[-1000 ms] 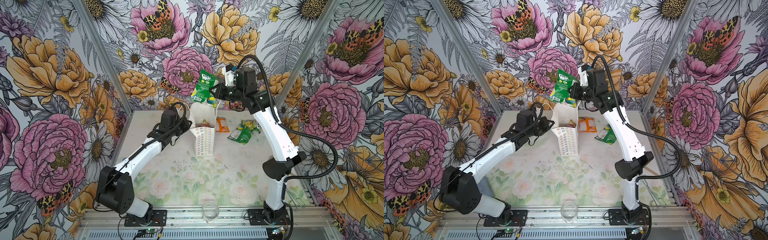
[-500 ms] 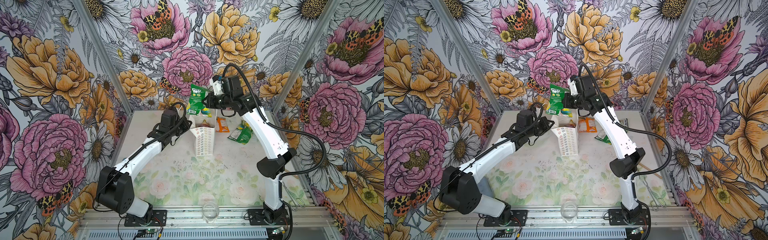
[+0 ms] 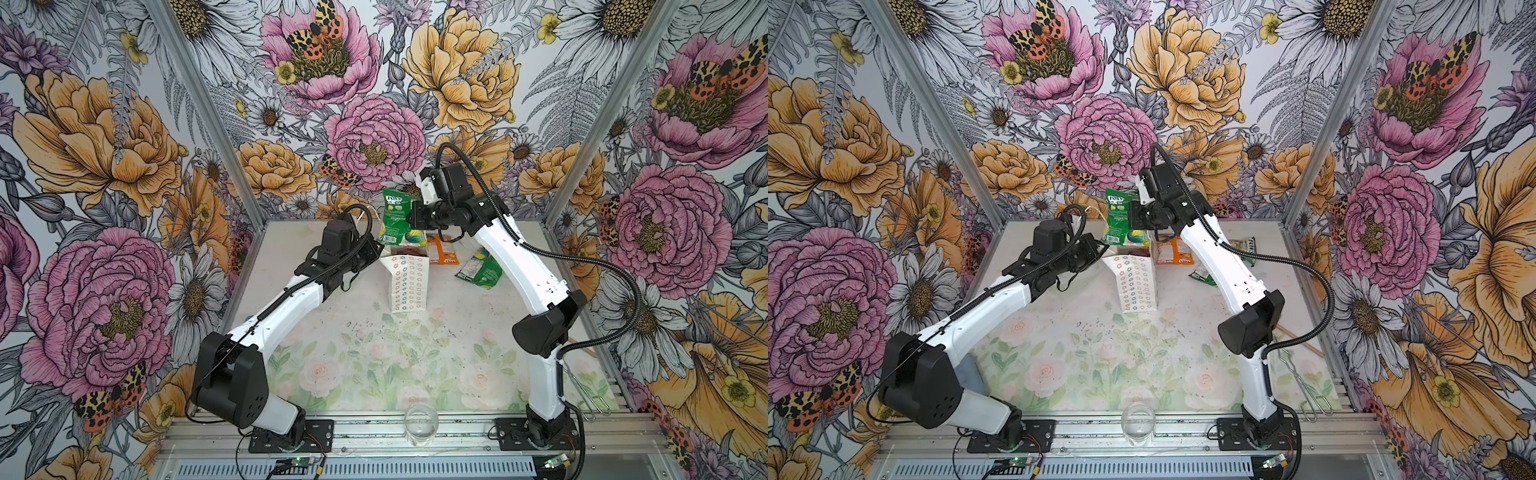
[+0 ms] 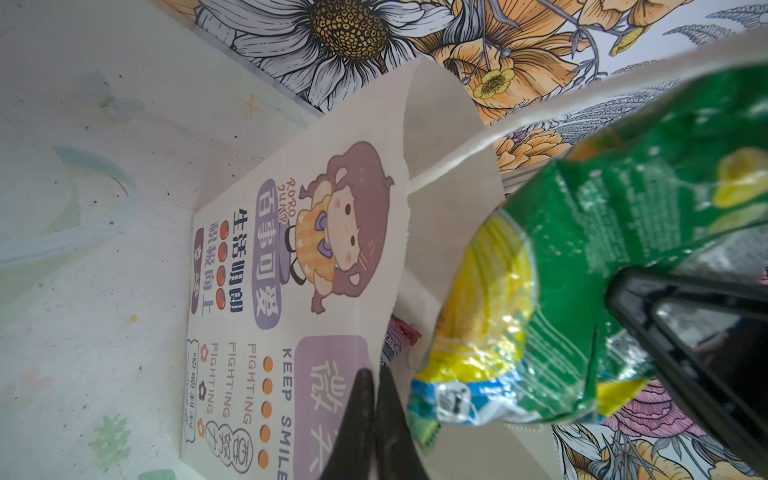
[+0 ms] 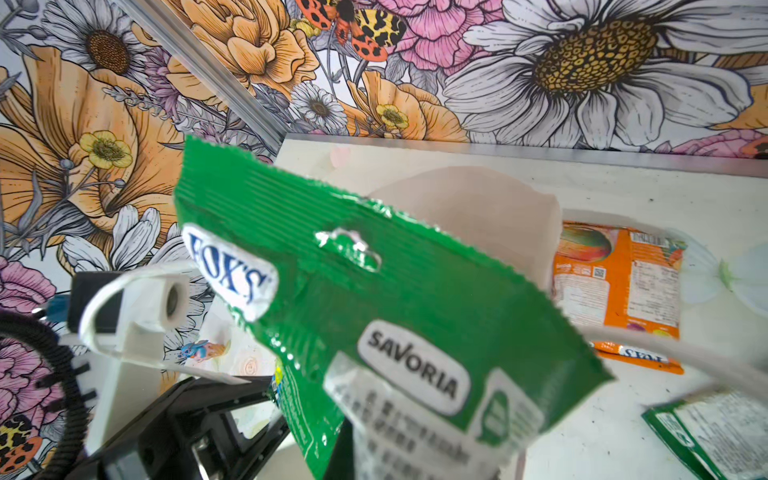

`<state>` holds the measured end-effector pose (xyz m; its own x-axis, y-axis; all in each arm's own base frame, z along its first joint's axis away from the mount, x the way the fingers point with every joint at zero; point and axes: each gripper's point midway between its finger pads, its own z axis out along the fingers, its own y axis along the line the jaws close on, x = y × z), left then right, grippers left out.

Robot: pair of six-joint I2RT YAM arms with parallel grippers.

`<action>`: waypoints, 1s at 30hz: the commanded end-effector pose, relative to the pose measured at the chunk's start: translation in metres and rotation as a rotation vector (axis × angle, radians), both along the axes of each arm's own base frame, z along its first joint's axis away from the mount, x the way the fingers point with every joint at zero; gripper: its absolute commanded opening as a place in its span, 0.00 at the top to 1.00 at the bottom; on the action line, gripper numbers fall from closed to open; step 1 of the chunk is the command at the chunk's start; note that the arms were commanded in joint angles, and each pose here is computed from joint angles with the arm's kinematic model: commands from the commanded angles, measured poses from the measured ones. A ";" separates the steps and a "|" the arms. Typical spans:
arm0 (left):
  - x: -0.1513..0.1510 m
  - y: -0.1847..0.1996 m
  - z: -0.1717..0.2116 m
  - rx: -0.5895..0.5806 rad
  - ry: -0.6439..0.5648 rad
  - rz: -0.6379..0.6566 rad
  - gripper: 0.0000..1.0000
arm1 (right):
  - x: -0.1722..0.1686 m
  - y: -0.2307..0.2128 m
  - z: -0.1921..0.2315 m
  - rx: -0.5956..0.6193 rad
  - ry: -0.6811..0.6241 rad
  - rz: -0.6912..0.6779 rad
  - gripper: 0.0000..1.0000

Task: Place the snacks into the paper bag
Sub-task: 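Carry the green packet with the right gripper over the bag opening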

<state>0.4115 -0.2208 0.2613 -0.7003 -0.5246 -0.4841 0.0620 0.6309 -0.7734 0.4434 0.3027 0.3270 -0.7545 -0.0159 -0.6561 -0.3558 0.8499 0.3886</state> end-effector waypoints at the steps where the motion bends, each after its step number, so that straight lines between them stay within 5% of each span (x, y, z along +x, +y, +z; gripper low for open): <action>1: -0.001 0.003 0.009 -0.009 -0.028 0.010 1.00 | -0.006 -0.006 0.024 0.005 -0.070 -0.005 1.00; 30: -0.001 0.002 0.008 -0.006 -0.027 0.010 1.00 | -0.014 0.002 0.044 0.053 -0.093 0.042 1.00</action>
<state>0.4114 -0.2207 0.2609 -0.7009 -0.5244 -0.4834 0.0605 0.6316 -0.7730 0.4307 0.2956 0.3328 -0.7481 -0.0413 -0.6623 -0.3706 0.8539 0.3654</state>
